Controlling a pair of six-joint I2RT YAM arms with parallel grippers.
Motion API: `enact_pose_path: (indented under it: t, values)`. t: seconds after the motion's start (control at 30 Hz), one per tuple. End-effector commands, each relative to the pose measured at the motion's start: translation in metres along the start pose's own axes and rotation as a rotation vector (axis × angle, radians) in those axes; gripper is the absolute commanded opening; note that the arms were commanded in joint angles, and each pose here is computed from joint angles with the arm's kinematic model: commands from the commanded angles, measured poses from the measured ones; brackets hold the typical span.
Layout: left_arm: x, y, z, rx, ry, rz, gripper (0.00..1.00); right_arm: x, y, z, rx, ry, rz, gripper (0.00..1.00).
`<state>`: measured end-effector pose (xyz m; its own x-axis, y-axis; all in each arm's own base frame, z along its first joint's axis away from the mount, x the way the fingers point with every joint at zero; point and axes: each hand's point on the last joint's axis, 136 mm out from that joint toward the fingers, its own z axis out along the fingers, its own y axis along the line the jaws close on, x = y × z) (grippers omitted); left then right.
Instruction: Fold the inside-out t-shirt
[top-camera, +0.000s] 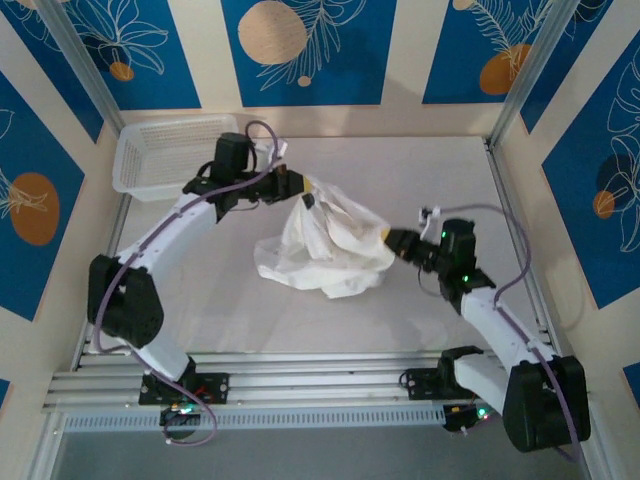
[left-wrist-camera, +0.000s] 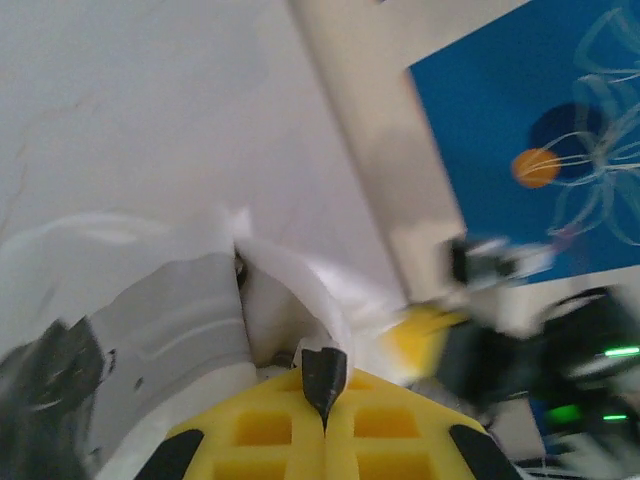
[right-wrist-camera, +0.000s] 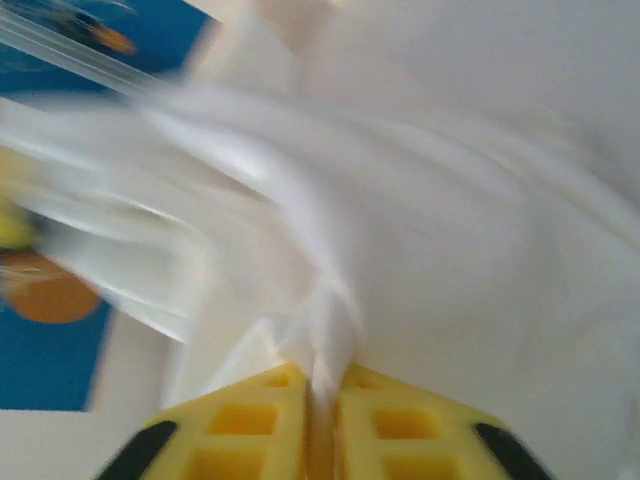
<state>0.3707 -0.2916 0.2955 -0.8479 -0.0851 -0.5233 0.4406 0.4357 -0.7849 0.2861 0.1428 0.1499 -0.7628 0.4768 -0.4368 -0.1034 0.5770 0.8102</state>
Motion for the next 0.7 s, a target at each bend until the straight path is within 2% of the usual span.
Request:
enact_pose_path:
  t: [0.0,0.07,0.13,0.3,0.4,0.6,0.67]
  values:
    - [-0.008,-0.049,-0.013,0.125,-0.011,0.078,0.00,0.017,-0.013,-0.003,0.053,-0.010,-0.020,0.30]
    - [0.002,-0.044,-0.010,0.111,0.023,0.100,0.00,0.016,0.003,-0.007,0.027,-0.001,-0.109,0.48]
    - [0.012,-0.039,-0.005,0.116,0.070,0.100,0.00,0.007,0.024,-0.009,0.014,-0.005,-0.242,0.58]
    - [0.023,-0.038,-0.001,0.109,0.096,0.092,0.00,0.004,0.078,0.013,-0.064,0.081,-0.599,0.61]
    - [0.023,-0.042,-0.002,0.097,0.092,0.102,0.00,0.004,0.098,0.038,-0.102,0.065,-0.759,0.61]
    - [0.025,-0.049,-0.003,0.097,0.106,0.108,0.00,-0.032,0.094,0.095,-0.014,-0.019,-0.881,0.61]
    - [0.025,-0.050,-0.005,0.088,0.112,0.114,0.00,-0.042,0.089,0.111,0.016,-0.036,-0.885,0.58]
